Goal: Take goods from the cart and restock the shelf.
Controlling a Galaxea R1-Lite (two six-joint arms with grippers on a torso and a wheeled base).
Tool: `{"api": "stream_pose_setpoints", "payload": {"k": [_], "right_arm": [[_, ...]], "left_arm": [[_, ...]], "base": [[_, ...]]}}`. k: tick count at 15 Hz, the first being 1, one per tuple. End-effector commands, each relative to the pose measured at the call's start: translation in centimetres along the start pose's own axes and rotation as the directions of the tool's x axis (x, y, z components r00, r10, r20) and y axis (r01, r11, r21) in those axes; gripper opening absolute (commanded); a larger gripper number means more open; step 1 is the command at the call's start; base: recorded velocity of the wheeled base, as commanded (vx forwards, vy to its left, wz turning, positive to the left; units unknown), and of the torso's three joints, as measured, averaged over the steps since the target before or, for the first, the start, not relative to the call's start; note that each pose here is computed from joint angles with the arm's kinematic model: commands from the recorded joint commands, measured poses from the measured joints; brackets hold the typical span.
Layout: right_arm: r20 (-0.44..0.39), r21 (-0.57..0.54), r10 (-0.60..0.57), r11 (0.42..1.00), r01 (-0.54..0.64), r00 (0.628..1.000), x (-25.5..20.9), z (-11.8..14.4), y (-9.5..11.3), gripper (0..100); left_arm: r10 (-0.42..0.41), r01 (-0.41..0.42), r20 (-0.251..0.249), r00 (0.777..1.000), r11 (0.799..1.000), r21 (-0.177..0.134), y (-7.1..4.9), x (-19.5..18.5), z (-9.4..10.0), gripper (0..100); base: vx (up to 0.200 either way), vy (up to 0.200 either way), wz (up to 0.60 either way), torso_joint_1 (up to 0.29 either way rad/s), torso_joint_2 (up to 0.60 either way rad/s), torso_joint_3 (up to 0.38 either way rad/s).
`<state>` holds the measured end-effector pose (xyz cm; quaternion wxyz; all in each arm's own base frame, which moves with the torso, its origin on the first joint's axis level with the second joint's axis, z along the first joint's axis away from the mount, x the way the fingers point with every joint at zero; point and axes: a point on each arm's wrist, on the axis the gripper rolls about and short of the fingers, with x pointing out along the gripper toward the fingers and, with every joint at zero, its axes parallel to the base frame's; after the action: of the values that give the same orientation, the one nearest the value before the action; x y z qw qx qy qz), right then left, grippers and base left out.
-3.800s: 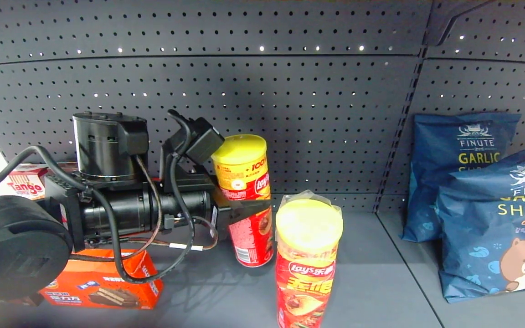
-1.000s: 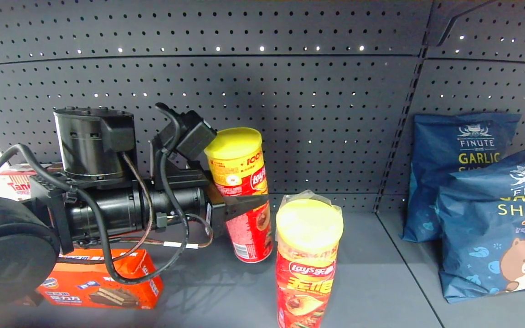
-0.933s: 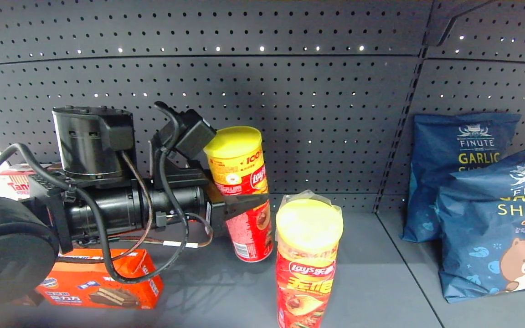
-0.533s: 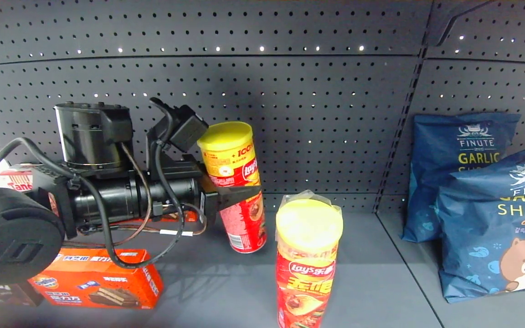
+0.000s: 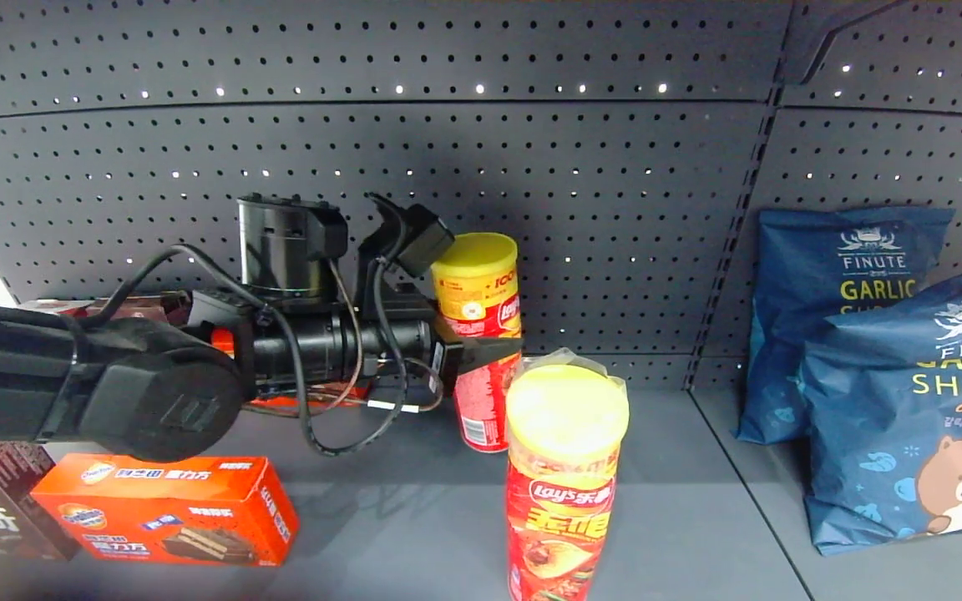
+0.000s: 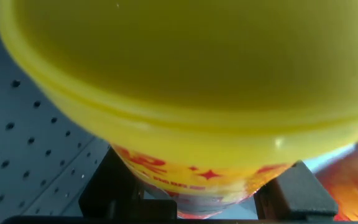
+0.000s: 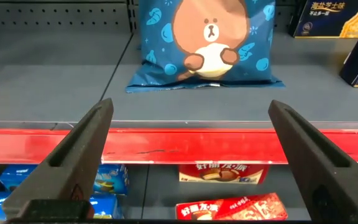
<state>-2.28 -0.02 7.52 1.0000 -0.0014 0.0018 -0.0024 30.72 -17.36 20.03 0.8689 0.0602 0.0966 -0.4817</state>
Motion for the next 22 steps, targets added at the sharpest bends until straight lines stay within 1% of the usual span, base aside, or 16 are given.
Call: {"api": "stream_pose_setpoints", "payload": {"k": [1,2,3,5,7,11,15,16,20,22], "right_arm": [[0.001,0.000,0.000,1.000,0.000,1.000,0.0,0.0,0.0,100],[0.001,0.000,0.000,1.000,0.000,1.000,0.0,0.0,0.0,100],[0.001,0.000,0.000,1.000,0.000,1.000,0.0,0.0,0.0,100],[0.001,0.000,0.000,1.000,0.000,1.000,0.0,0.0,0.0,100],[0.001,0.000,0.000,1.000,0.000,1.000,0.0,0.0,0.0,100],[0.001,0.000,0.000,1.000,0.000,1.000,0.0,0.0,0.0,100],[0.001,0.000,0.000,1.000,0.000,1.000,0.0,0.0,0.0,100],[0.001,0.000,0.000,1.000,0.000,1.000,0.0,0.0,0.0,100],[0.001,0.000,0.000,1.000,0.000,1.000,0.0,0.0,0.0,100],[0.001,0.000,0.000,1.000,0.000,1.000,0.0,0.0,0.0,100]], "left_arm": [[0.008,-0.009,-0.031,0.999,1.000,-0.015,0.9,1.8,-1.2,0],[0.016,-0.017,-0.036,0.999,1.000,-0.018,1.3,2.2,-1.4,0],[0.018,-0.018,-0.037,0.999,1.000,-0.018,1.5,2.3,-1.5,0],[0.017,-0.017,-0.048,0.999,1.000,0.002,2.0,3.2,-2.1,0],[0.018,-0.018,-0.041,0.999,1.000,0.010,2.3,3.8,-2.0,0],[0.016,-0.015,-0.049,0.999,1.000,0.006,2.8,5.0,-2.6,0],[0.014,-0.014,-0.069,0.998,1.000,-0.005,3.0,5.5,-3.5,0],[0.014,-0.014,-0.069,0.998,1.000,-0.005,3.1,5.6,-3.5,100],[0.022,-0.022,-0.068,0.997,1.000,-0.005,3.1,5.5,-3.5,100],[0.059,-0.059,-0.072,0.996,0.998,-0.006,3.4,4.7,-3.4,100]], "base": [[0.000,0.000,0.00,0.000,0.00,0.000],[0.000,0.000,0.00,0.000,0.00,0.000],[0.000,0.000,0.00,0.000,0.00,0.000],[0.000,0.000,0.00,0.000,0.00,0.000],[0.000,0.000,0.00,0.000,0.00,0.000],[0.000,0.000,0.00,0.000,0.00,0.000],[0.000,0.000,0.00,0.000,0.00,0.000],[0.000,0.000,0.00,0.000,0.00,0.000],[0.000,0.000,0.00,0.000,0.00,0.000],[0.000,0.000,0.00,0.000,0.00,0.000]]}}
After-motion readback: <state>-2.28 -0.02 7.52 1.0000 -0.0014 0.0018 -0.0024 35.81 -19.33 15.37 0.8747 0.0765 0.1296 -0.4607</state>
